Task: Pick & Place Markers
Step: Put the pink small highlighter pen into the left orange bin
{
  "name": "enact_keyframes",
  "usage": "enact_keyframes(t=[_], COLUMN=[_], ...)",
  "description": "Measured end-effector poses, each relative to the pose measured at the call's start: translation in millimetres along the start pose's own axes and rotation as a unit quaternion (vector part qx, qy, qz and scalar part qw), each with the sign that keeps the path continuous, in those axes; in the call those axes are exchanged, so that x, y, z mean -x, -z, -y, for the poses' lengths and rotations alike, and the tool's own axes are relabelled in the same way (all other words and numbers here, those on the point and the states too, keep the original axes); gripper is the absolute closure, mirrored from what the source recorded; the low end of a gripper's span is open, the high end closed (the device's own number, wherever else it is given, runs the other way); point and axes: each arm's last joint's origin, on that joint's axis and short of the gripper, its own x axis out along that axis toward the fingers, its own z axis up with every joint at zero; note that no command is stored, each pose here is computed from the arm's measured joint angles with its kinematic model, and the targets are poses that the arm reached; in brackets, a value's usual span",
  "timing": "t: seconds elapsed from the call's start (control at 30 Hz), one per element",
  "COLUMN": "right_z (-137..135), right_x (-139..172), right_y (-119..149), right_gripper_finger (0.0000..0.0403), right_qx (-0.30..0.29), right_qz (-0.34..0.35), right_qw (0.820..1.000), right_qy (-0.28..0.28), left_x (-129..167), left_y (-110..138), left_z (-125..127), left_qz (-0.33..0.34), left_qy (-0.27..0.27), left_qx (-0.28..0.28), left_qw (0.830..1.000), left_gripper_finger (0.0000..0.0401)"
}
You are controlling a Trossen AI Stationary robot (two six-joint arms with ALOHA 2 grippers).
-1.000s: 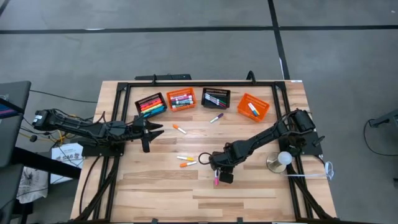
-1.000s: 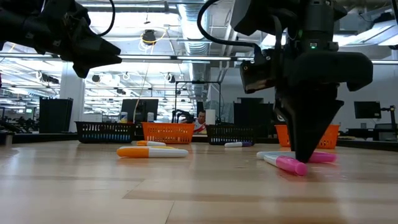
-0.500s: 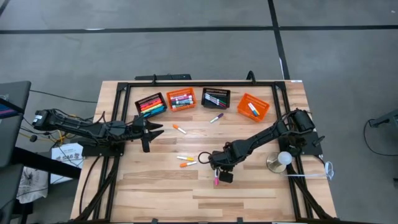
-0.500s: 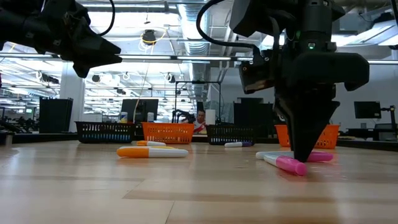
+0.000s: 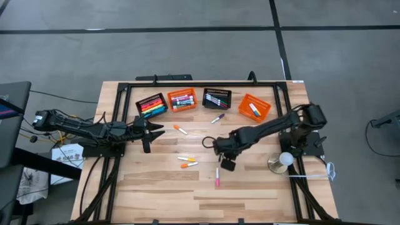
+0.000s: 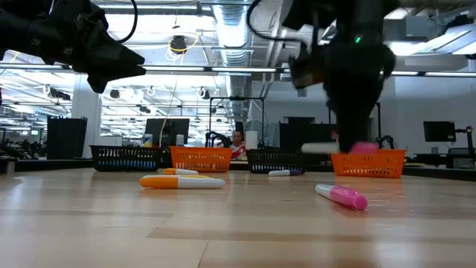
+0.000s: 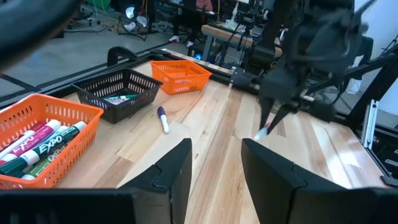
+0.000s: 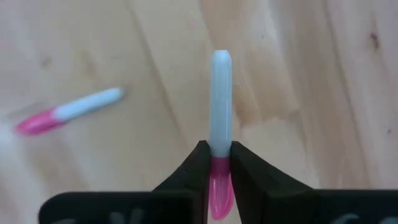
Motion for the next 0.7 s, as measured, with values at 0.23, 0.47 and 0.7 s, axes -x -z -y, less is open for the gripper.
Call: enact_keyframes(t=[0.23, 0.47, 0.7], right_z=[28, 57, 81], right_x=[59, 116, 156], right_y=[-1, 10, 28], right_gripper_finger=[0.0368, 0.0362, 0.0367], right_qx=[-0.004, -0.009, -0.024], right_qz=[0.058, 0.133, 0.202], right_qw=[0.994, 0.974, 0.957], right_qy=[-0.094, -0.182, -0.205], left_x=[0, 0, 0], left_y=[0, 0, 0], left_z=[0, 0, 0], left_qz=[0.000, 0.000, 0.000], left_qy=[0.000, 0.000, 0.000], left_qx=[0.000, 0.000, -0.001], left_qw=[1.000, 1.000, 1.000], left_gripper_finger=[0.0263, 0.0263, 0.0263])
